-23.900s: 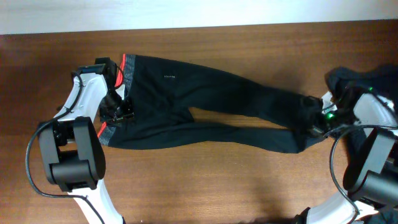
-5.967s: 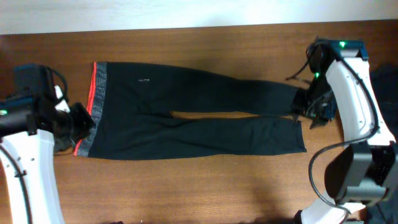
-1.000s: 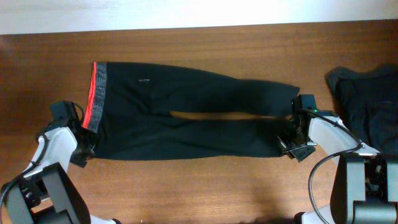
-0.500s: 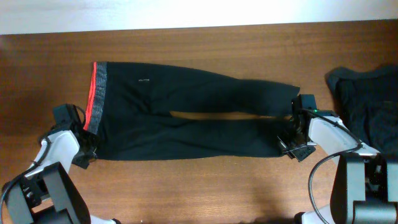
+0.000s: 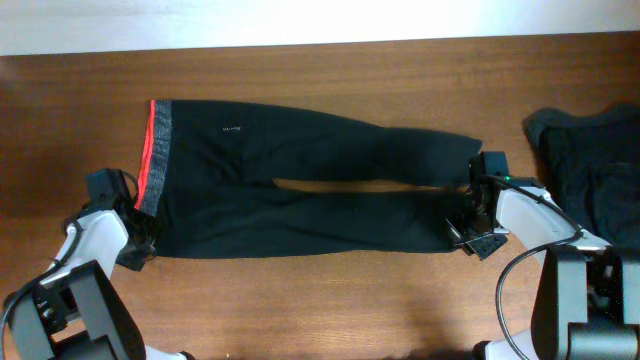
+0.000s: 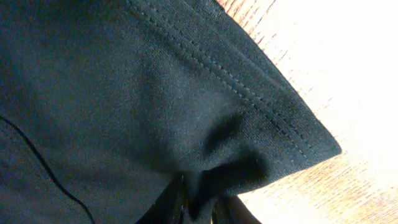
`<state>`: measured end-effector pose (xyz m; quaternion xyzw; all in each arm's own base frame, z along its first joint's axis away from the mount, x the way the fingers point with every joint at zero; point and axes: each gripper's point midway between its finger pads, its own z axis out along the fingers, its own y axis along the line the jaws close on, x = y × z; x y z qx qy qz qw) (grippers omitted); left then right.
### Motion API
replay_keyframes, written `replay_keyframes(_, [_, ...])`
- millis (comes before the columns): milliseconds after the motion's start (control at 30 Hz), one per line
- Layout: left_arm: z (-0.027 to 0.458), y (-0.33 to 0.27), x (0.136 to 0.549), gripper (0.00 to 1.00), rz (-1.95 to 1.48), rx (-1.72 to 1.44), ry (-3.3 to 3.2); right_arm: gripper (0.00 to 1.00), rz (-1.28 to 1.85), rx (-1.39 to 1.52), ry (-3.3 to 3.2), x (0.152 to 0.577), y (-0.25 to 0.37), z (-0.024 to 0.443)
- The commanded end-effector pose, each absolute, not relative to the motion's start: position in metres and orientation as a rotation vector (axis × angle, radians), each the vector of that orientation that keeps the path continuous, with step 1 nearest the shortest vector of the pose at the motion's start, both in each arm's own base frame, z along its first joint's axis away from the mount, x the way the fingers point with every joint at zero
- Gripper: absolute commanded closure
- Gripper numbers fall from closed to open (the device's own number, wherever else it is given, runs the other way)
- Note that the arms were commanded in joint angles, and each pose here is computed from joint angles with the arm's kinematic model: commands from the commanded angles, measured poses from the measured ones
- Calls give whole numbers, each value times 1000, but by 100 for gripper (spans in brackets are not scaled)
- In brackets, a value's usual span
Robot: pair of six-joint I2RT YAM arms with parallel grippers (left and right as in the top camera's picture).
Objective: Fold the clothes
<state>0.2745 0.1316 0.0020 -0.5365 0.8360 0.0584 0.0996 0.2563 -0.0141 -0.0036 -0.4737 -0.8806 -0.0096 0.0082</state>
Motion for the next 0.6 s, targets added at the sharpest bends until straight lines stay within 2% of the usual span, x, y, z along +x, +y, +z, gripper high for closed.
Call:
replay_keyframes(0, [-5,132,268,47,190,-1610,2479,81,-17,-1495,-2751,253,-16,-6])
replay_keyframes(100, [-6,132,268,66,189,-1609,2477,82,-16,-1495,-2751,253,-16,-6])
replay_keyframes(167, [-6,132,268,91,189,-1608,2478,85,-15,-1495,-2751,253,-16,-6])
replay_keyframes(200, [-6,132,268,100,188,-1608,2478,91,-8,-1495,-2753,253,-17,-6])
replay_keyframes(233, [-6,131,268,100,178,-1608,2479,96,-1,-1496,-2755,253,-18,-6])
replay_keyframes(400, [-2,120,281,100,60,-1505,2545,96,21,-1499,-2762,254,-21,-4])
replay_keyframes(567, [23,102,306,100,-149,-1304,2606,96,13,-1395,-2831,264,-22,12])
